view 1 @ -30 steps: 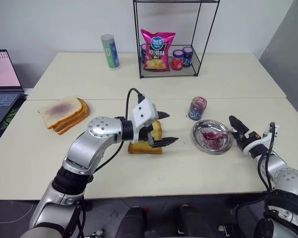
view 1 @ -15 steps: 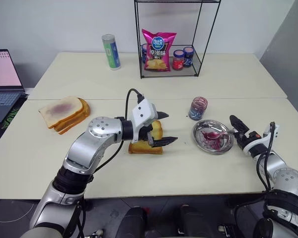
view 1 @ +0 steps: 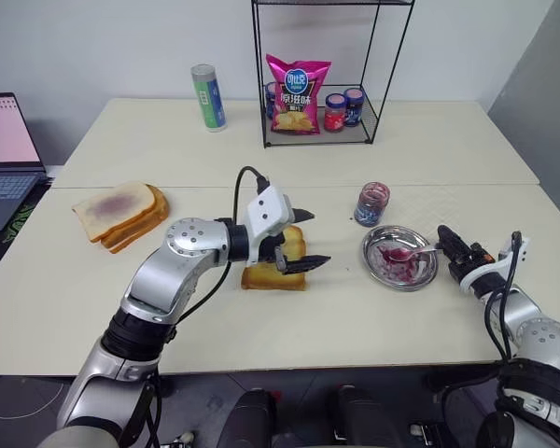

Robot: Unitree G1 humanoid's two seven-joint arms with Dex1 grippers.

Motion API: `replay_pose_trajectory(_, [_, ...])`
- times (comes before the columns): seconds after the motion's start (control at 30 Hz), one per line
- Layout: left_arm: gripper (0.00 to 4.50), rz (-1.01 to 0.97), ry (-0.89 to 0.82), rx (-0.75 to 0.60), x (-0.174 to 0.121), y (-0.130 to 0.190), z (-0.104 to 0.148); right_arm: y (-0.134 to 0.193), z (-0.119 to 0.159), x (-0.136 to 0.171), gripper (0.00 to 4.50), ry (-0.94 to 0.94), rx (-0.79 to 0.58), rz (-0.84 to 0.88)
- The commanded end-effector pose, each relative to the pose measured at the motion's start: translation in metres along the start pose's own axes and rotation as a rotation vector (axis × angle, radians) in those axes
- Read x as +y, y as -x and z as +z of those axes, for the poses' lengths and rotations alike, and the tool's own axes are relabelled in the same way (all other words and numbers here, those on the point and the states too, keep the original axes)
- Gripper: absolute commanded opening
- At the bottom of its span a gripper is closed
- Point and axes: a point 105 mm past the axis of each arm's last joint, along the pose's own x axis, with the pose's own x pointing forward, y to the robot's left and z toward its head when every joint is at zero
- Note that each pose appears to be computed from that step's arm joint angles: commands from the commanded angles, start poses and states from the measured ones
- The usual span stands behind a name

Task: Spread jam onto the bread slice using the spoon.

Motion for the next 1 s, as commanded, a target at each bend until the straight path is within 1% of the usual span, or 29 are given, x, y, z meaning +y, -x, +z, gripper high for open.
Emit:
replay_pose_trajectory(0.03, [4.5,0.0,-0.048,-0.019,0.003,0.001,0.01,0.005,0.013,0.011,0.43,0.022,-0.04,0.036])
replay_pose_trajectory(0.07, [4.5,0.002,-0.05,-0.018,0.004,0.002,0.01,0.005,0.013,0.012,0.18,0.024,-0.039,0.04])
replay_pose_trajectory(0.1, [4.5,0.003,-0.052,-0.018,0.005,0.002,0.01,0.006,0.013,0.014,0.03,0.029,-0.037,0.044])
replay_pose_trajectory(0.27, [4.5,0.011,-0.056,-0.021,0.009,0.003,0.011,0.005,0.017,0.025,0.01,0.062,-0.039,0.071])
replay_pose_trajectory(0.43, [4.5,0.029,-0.032,-0.025,0.01,0.006,0.008,0.008,0.025,0.069,0.01,0.214,0.002,0.178])
replay_pose_trajectory(0.53, [4.5,0.034,-0.002,-0.028,0.007,0.014,0.004,0.013,0.039,0.092,0.01,0.243,-0.008,0.231])
replay_pose_trajectory(0.63, [4.5,0.05,0.036,-0.084,0.008,0.02,0.009,0.014,0.048,0.109,0.01,0.26,-0.021,0.265])
replay_pose_trajectory(0.7, [4.5,0.085,0.073,-0.145,0.014,0.022,0.017,0.01,0.055,0.124,0.01,0.275,-0.037,0.295])
replay_pose_trajectory(0.77, [4.5,0.114,0.086,-0.18,0.019,0.023,0.022,0.003,0.061,0.139,0.01,0.288,-0.064,0.316])
replay_pose_trajectory(0.9, [4.5,0.194,0.084,-0.219,0.033,0.021,0.027,-0.015,0.07,0.161,0.01,0.346,-0.093,0.335])
replay_pose_trajectory(1.0, [4.5,0.211,0.085,-0.238,0.036,0.017,0.031,-0.026,0.076,0.172,0.01,0.386,-0.118,0.341])
